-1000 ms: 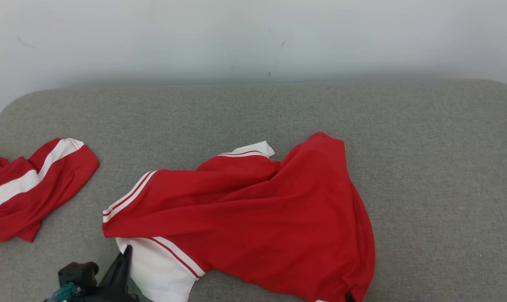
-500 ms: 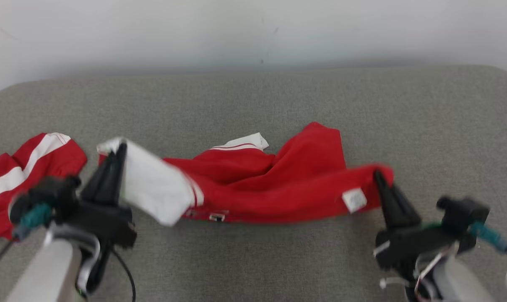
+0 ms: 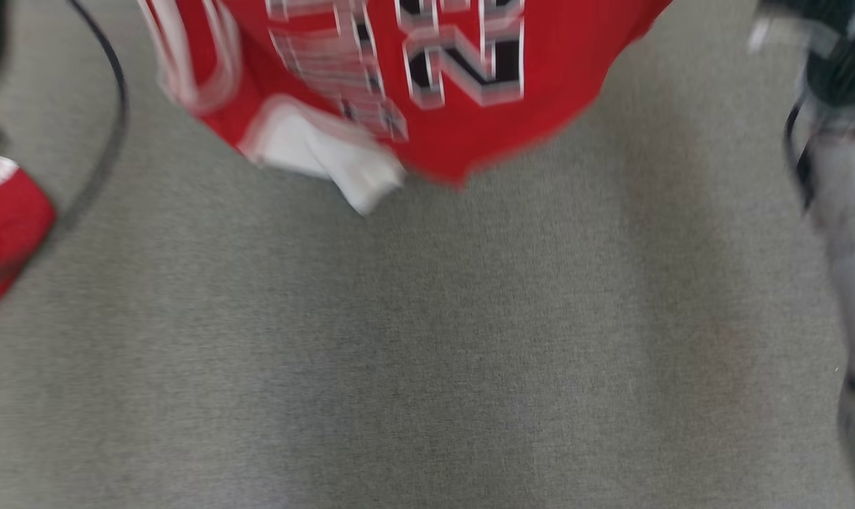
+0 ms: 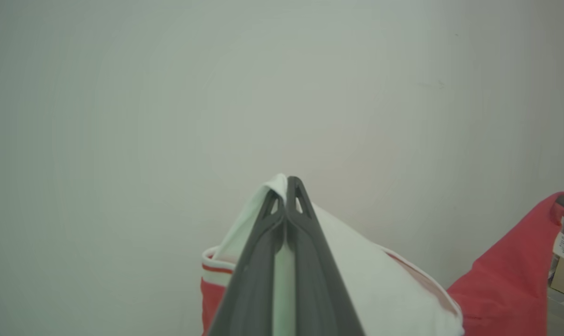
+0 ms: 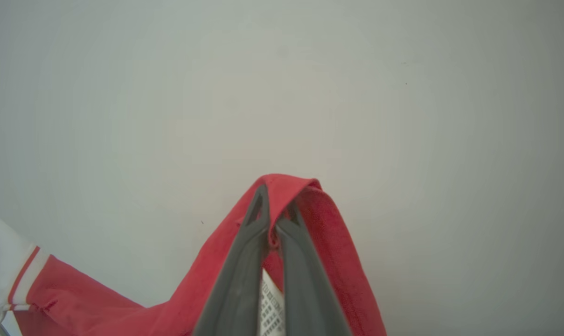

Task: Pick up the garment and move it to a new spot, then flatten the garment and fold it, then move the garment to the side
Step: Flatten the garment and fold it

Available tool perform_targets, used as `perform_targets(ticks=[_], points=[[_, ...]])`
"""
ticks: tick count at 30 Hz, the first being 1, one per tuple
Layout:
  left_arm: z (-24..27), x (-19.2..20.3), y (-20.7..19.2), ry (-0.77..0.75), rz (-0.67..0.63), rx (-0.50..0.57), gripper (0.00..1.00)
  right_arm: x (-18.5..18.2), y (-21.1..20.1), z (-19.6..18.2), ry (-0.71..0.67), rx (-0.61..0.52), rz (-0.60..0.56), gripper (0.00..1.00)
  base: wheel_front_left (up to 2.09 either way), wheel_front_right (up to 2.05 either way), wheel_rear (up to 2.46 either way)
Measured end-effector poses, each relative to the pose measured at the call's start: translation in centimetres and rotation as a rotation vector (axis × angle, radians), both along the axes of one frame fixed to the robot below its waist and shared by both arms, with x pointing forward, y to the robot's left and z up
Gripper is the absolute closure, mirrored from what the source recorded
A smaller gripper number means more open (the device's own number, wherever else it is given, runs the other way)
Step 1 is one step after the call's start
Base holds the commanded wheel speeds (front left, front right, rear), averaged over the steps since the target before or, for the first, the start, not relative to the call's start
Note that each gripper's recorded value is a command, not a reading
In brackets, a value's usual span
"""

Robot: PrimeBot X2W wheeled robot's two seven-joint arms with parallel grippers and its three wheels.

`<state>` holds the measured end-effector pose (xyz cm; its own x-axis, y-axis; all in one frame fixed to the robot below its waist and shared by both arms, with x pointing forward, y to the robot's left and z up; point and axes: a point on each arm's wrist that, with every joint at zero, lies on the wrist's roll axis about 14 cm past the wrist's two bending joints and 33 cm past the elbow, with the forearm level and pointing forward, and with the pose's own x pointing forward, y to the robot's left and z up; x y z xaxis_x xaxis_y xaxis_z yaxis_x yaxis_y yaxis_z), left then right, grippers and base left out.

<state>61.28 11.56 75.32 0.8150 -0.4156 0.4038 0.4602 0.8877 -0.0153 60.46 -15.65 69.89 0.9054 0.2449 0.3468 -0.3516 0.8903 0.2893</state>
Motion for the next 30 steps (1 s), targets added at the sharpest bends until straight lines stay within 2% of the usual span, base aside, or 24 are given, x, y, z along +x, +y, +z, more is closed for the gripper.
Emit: perform_targets(ticks=[3,7,10,16,18,21,30], points=[[1.9,2.6,-0.6,-0.02,-0.006,-0.031,1.0,2.8,-1.2,2.1,-0.007,0.035,-0.022,1.0,0.0,0.0,0.0],[3.9,5.7,-1.1,-0.029,-0.009,-0.117,1.0,5.7,-2.5,4.7,-0.037,-0.059,-0.077,1.0,0.0,0.0,0.0],[5.0,7.6,-1.6,-0.047,0.0,-0.129,1.0,7.6,-3.4,5.7,-0.041,-0.076,-0.111,1.0,0.0,0.0,0.0],[5.0,10.6,-2.1,-0.04,0.019,-0.166,1.0,10.7,-4.8,5.3,-0.009,-0.127,-0.174,1.0,0.0,0.0,0.0],[4.5,11.3,-2.7,-0.035,0.018,-0.153,1.0,11.4,-4.8,4.9,-0.005,-0.136,-0.182,1.0,0.0,0.0,0.0],[3.3,12.2,-3.6,-0.023,0.018,-0.12,1.0,12.3,-4.5,3.7,0.005,-0.206,-0.193,1.0,0.0,0.0,0.0],[0.8,13.7,-4.0,0.011,0.018,-0.118,1.0,13.8,-4.5,1.1,0.041,-0.236,-0.197,1.0,0.0,0.0,0.0]])
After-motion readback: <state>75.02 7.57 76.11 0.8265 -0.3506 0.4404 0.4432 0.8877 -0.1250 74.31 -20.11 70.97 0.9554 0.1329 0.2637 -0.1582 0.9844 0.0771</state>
